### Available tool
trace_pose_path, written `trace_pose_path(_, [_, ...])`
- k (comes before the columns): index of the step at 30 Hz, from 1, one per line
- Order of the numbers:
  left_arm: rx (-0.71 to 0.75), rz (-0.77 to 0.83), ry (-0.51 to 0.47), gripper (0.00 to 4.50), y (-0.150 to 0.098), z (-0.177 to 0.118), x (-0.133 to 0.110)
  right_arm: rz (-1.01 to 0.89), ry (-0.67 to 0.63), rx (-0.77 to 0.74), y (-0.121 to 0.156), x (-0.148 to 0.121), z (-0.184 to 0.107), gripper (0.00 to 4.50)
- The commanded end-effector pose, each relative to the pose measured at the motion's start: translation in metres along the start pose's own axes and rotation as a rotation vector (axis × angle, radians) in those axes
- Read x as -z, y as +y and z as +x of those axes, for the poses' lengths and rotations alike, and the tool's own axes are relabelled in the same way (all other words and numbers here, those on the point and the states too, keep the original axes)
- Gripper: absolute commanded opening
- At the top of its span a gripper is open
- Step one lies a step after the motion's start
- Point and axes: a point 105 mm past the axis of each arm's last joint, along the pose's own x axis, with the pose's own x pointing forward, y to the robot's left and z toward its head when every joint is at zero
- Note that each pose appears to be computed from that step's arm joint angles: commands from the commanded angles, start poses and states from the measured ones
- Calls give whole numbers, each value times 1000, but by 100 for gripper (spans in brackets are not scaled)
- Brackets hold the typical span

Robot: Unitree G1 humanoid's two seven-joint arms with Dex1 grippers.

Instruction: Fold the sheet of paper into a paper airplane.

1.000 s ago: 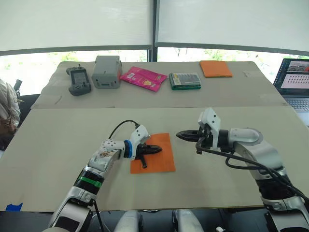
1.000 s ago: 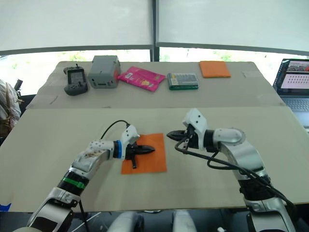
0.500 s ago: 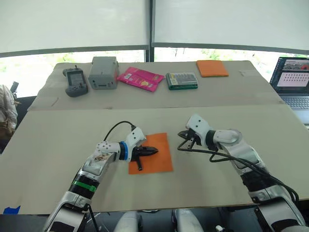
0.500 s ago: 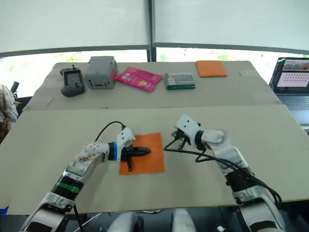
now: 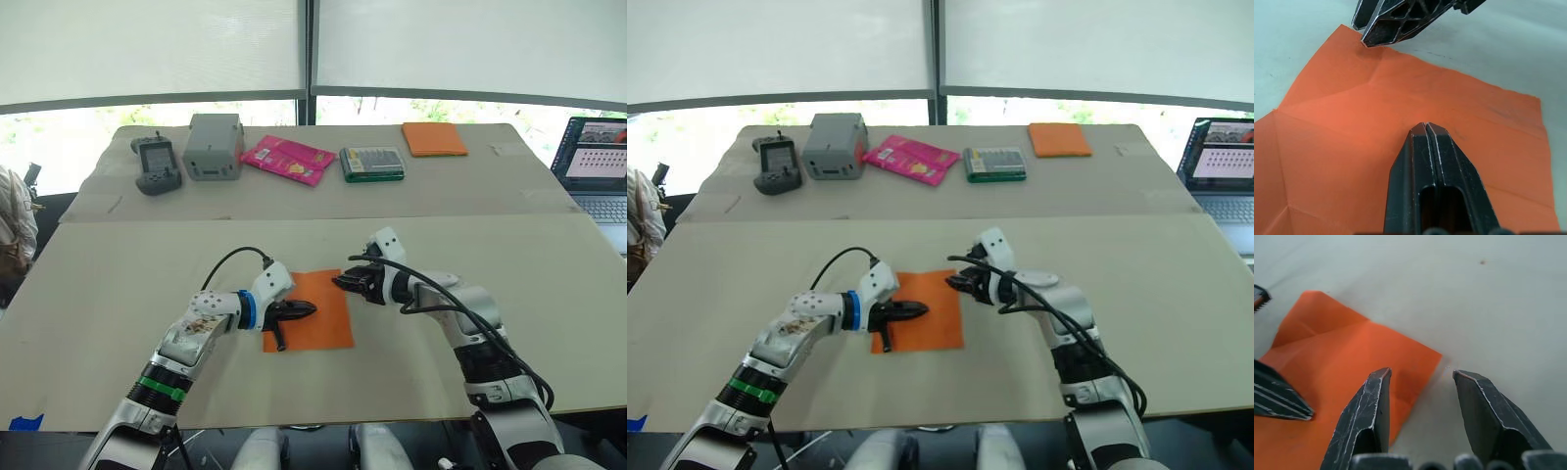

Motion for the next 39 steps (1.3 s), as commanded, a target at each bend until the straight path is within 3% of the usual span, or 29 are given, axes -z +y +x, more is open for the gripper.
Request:
trace_pose_path(1, [-3,-4,56,0,-1,-1,13,41,-40,-35,3,-11,-1,228])
trace_pose_path(5, [-22,10,59,0,3,0,13,77,-49,-173,28,-11,0,228])
trace_pose_path(14, [-26,15,65,0,6,-3,14,37,-73,-247,46,-16,-6,228])
trace_pose_path(21, [-25,19,66,0,6,-3,14,-241,-50,-212,48,-9,-3,228])
trace_pose_path(24, [-24,20,66,0,7,-3,15,-329,-88,-181,47,-14,-3,164])
trace_pose_path(28, [-22,21,70,0,6,-4,16,-356,-110,-184,51,-17,-3,19])
trace_pose_path(29, [-22,21,71,0,6,-4,16,-366,-118,-186,53,-17,-3,1])
trace_pose_path(39, [-24,27,73,0,11,-5,15,-701,-130,-210,73,-9,-4,1])
